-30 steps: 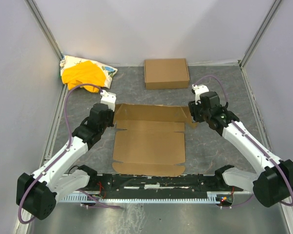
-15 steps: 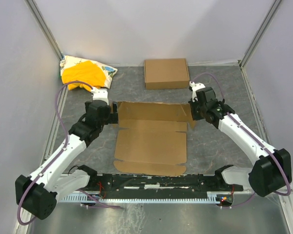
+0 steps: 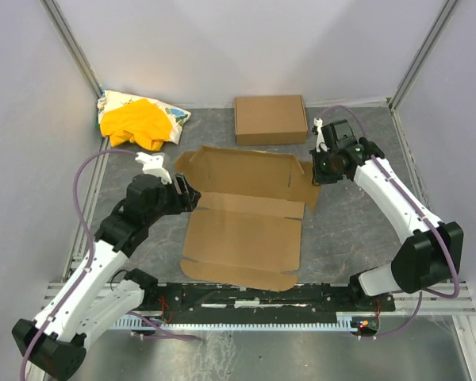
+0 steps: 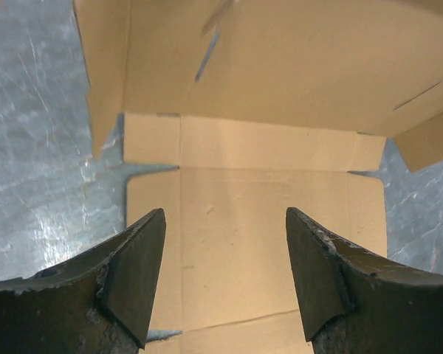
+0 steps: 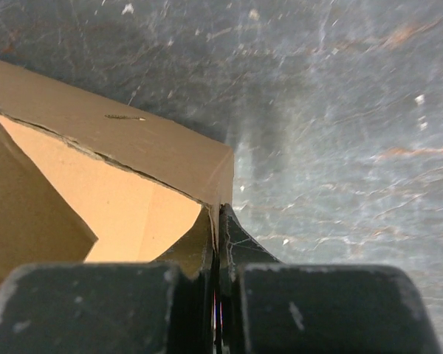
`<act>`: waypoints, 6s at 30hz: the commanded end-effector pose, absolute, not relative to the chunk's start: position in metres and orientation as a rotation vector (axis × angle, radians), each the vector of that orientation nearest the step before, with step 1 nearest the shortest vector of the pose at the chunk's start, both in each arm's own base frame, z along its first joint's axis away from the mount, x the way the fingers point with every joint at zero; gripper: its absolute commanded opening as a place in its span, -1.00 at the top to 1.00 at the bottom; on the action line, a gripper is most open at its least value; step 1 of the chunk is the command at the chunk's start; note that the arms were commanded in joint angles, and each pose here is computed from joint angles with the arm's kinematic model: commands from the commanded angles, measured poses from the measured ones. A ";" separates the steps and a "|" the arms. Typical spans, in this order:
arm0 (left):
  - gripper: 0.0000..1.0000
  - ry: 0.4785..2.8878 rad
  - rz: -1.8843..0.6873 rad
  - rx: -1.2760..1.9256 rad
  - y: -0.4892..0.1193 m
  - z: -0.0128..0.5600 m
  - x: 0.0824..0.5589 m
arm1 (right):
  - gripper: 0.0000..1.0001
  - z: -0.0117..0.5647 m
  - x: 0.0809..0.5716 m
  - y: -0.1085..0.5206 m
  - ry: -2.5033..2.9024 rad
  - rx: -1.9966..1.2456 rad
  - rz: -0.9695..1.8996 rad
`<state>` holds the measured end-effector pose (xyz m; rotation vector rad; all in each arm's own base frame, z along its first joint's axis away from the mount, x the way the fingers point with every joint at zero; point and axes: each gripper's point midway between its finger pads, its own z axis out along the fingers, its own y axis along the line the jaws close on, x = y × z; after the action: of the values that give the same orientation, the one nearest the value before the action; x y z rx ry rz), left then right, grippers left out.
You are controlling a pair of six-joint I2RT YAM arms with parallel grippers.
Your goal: Fold the paper box
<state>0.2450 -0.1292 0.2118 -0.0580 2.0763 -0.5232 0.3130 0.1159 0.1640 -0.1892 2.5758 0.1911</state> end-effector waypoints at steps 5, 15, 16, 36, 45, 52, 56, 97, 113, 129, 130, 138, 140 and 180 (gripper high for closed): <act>-0.73 2.147 -0.510 -0.088 -0.132 0.184 0.249 | 0.97 0.170 0.299 0.144 2.636 -0.061 0.677; -0.85 2.149 -0.365 -0.028 -0.138 0.159 0.302 | 0.97 0.133 0.302 0.146 2.767 -0.120 0.758; -0.85 2.142 -0.340 -0.027 -0.137 0.157 0.309 | 0.97 0.129 0.302 0.146 2.777 -0.125 0.756; -0.70 2.168 -0.218 -0.030 -0.133 0.121 0.442 | 0.97 0.119 0.297 0.124 2.778 -0.194 0.586; -0.73 2.236 -0.347 -0.054 -0.132 0.081 0.421 | 0.96 0.117 0.295 0.133 2.772 -0.222 0.661; -0.74 2.266 -0.399 -0.047 -0.138 0.065 0.424 | 0.97 0.119 0.293 0.135 2.764 -0.235 0.682; -0.73 2.270 -0.374 -0.052 -0.131 0.057 0.424 | 0.96 0.119 0.292 0.135 2.762 -0.238 0.690; -0.57 2.286 -0.510 -0.043 -0.142 0.050 0.418 | 0.97 0.120 0.290 0.138 2.753 -0.261 0.711; -0.45 2.162 -0.649 -0.067 -0.154 0.100 0.401 | 0.97 0.120 0.292 0.137 2.750 -0.258 0.705; -0.32 2.353 -0.579 0.117 -0.192 0.061 0.372 | 0.97 0.122 0.291 0.137 2.747 -0.261 0.699; -0.31 2.356 -0.552 0.115 -0.190 0.060 0.373 | 0.97 0.121 0.290 0.137 2.749 -0.260 0.695; -0.31 2.452 -0.432 0.155 -0.183 0.035 0.368 | 0.97 0.122 0.291 0.136 2.748 -0.268 0.672; -0.30 2.467 -0.440 0.162 -0.186 0.031 0.365 | 0.97 0.123 0.293 0.135 2.744 -0.265 0.656; -0.66 1.586 -0.361 0.348 -0.156 0.347 0.328 | 0.96 0.170 0.275 0.116 2.207 -0.828 0.255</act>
<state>0.3181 -0.1435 0.2963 0.2718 1.7475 -0.3530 0.2668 0.1178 0.1552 -0.7802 2.3364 0.3318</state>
